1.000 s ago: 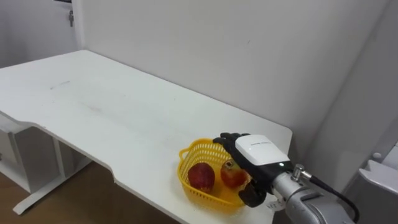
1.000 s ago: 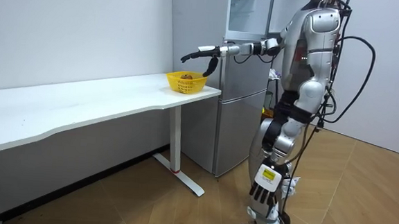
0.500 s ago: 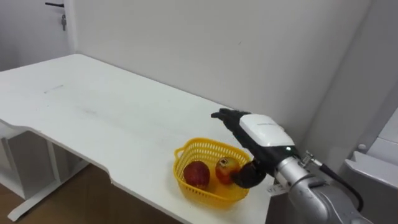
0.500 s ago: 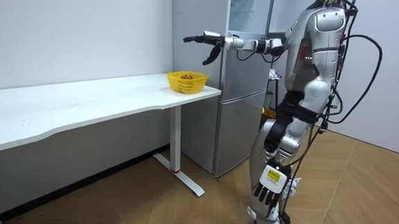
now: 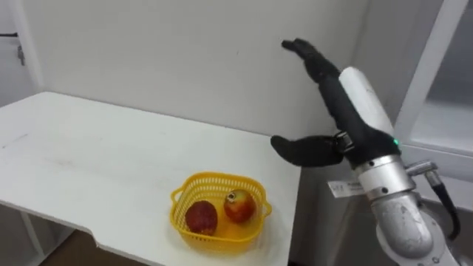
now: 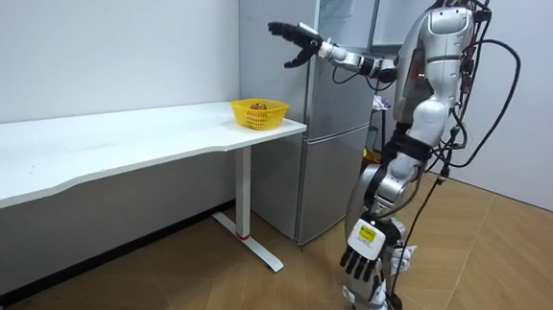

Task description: Retrieve from the upper fridge

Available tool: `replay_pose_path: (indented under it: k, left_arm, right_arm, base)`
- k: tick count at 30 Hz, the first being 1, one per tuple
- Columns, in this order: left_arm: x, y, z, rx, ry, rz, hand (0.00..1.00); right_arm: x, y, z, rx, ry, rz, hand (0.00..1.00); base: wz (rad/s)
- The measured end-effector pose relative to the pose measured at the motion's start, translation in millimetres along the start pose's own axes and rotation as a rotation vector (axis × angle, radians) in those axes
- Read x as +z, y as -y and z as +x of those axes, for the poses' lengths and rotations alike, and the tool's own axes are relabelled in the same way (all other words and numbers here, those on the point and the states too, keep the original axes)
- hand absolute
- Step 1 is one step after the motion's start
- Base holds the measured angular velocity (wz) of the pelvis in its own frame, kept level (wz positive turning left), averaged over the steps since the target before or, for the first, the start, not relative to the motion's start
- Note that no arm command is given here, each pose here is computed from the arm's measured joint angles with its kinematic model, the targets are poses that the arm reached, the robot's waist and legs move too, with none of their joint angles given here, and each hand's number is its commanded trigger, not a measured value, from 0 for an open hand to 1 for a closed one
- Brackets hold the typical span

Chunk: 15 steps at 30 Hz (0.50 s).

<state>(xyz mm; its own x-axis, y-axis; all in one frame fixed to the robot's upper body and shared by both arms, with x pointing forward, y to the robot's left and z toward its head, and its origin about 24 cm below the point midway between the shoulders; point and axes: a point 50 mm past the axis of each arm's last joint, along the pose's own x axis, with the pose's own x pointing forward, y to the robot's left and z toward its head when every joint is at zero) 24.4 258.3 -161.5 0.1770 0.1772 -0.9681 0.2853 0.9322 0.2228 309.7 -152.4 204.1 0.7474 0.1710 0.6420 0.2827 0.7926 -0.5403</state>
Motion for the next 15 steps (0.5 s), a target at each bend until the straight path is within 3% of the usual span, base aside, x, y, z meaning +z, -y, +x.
replay_pose_path:
  k: [6, 10, 15]
  left_arm:
    - [0.4, 5.3, 0.4, -0.002, 0.001, -0.001, 0.0]
    - [-1.4, 12.8, 0.7, -0.012, -0.006, -0.009, 0.0]
    - [-7.0, 15.6, -0.2, -0.013, -0.018, -0.014, 0.0]
  right_arm:
    - [-5.3, 14.7, -33.6, -0.126, -0.044, 0.088, 0.0]
    - [-25.2, 16.6, -68.2, -0.183, -0.183, 0.125, 0.0]
    - [-36.1, 26.8, -93.7, -0.3, -0.286, 0.129, 0.0]
  base:
    - [-0.04]
    - [-0.13]
    - [-0.2]
